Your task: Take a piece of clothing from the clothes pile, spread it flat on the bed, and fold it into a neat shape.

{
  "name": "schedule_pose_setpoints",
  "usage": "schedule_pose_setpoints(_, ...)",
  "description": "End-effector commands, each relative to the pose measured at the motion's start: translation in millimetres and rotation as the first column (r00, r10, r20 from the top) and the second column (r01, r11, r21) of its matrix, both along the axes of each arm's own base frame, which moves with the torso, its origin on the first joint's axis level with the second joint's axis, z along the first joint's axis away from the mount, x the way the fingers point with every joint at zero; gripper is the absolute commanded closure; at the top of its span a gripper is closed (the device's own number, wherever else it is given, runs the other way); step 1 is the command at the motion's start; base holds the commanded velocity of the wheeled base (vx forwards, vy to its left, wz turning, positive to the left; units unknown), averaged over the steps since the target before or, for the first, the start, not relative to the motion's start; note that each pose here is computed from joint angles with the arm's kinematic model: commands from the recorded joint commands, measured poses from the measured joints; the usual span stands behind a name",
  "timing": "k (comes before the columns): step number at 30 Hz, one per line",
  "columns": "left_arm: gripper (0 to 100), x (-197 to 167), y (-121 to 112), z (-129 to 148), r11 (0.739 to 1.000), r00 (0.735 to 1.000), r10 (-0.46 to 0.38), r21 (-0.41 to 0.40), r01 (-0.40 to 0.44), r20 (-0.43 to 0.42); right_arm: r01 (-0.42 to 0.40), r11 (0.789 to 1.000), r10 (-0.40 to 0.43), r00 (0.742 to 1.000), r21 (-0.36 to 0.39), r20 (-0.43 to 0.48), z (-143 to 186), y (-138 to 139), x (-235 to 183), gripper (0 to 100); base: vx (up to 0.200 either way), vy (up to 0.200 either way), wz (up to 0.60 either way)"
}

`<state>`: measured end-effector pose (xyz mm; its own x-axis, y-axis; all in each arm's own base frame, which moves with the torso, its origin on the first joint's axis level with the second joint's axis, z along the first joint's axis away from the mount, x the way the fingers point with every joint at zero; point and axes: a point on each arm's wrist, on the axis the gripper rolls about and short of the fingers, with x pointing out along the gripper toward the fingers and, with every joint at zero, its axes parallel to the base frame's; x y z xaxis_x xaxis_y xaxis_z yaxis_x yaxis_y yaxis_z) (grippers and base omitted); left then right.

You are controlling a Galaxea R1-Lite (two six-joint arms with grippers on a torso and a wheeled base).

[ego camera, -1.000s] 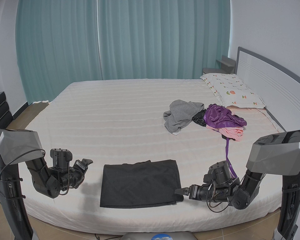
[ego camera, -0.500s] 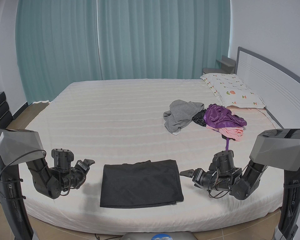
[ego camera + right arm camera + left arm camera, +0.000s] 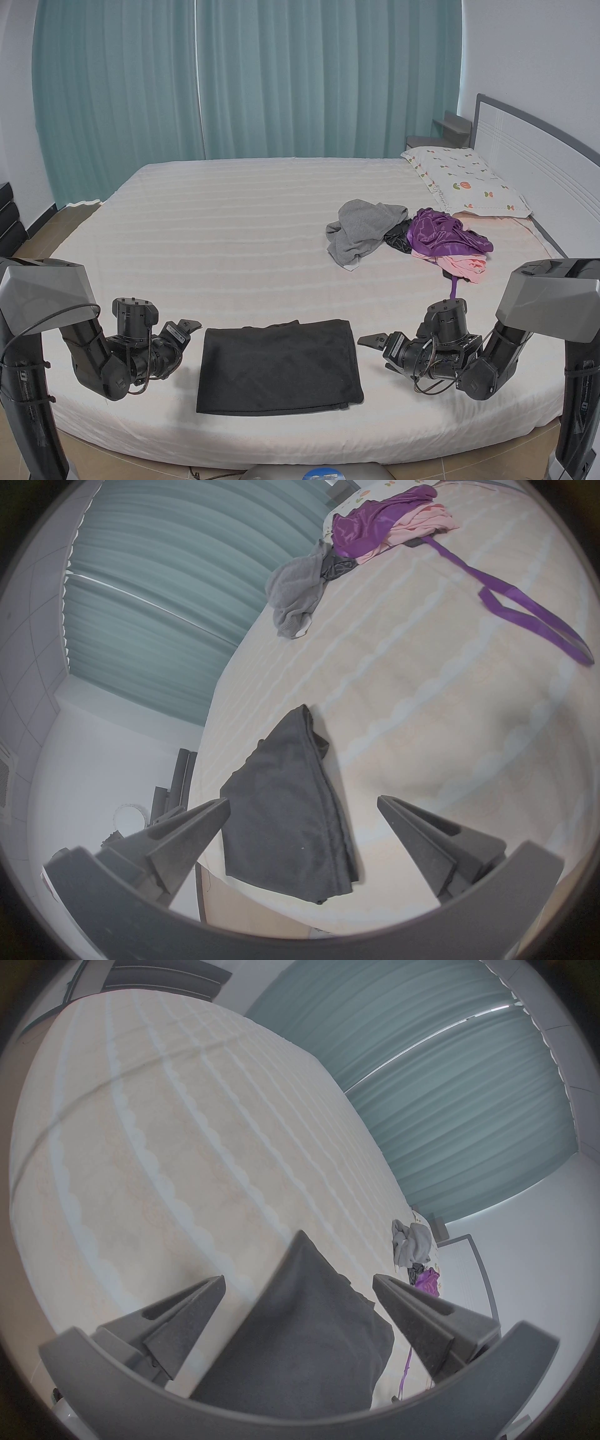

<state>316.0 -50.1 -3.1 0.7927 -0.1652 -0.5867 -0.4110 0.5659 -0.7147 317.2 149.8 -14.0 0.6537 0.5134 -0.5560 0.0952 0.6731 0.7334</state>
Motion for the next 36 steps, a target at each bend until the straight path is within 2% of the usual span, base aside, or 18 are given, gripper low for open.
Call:
schedule_pose_setpoints(1,0,1,-4,-1,1.0,1.0,-0.013,0.002,0.013,0.001,-0.004,1.0,0.004,1.0,-0.006,-0.011,-4,1,-1,0,0.0,0.0,0.0)
schedule_pose_setpoints(4,0,-1,-7,-2,1.0,1.0,-0.027,0.01,0.027,-0.007,-0.004,1.0,0.004,1.0,-0.01,-0.012,-6,2,-1,0,0.0,0.0,0.0)
schedule_pose_setpoints(8,0,-6,-12,-15,0.986,0.993,-0.112,0.121,0.116,-0.038,-0.015,1.0,0.015,1.0,-0.018,-0.014,-8,5,-3,0,0.0,0.0,0.0)
schedule_pose_setpoints(9,0,-6,-12,-15,0.985,0.993,-0.112,0.124,0.116,-0.039,-0.015,1.0,0.015,1.0,-0.018,-0.014,-8,5,-3,0,0.0,0.0,0.0)
schedule_pose_setpoints(10,0,-5,-15,-21,0.978,0.992,-0.116,0.171,0.121,-0.044,-0.017,1.0,0.017,1.0,-0.019,-0.017,-9,6,-4,0,0.0,0.0,0.0)
schedule_pose_setpoints(18,0,-2,-26,-44,0.935,0.99,-0.115,0.329,0.136,-0.082,-0.004,1.0,0.003,1.0,-0.029,-0.012,-11,6,-2,0,0.0,0.0,0.0)
schedule_pose_setpoints(33,0,6,-28,-45,0.936,0.991,-0.116,0.326,0.13,-0.062,0.0,0.999,0.001,1.0,-0.033,0.009,-15,9,-4,0,0.0,0.0,0.0)
schedule_pose_setpoints(34,100,6,-28,-45,0.936,0.991,-0.117,0.328,0.131,-0.062,0.0,0.999,0.001,1.0,-0.033,0.009,-15,9,-4,0,0.0,0.0,0.0)
schedule_pose_setpoints(36,100,6,-29,-45,0.936,0.991,-0.119,0.326,0.133,-0.062,0.0,0.999,0.001,1.0,-0.033,0.009,-15,9,-4,0,0.0,0.0,0.0)
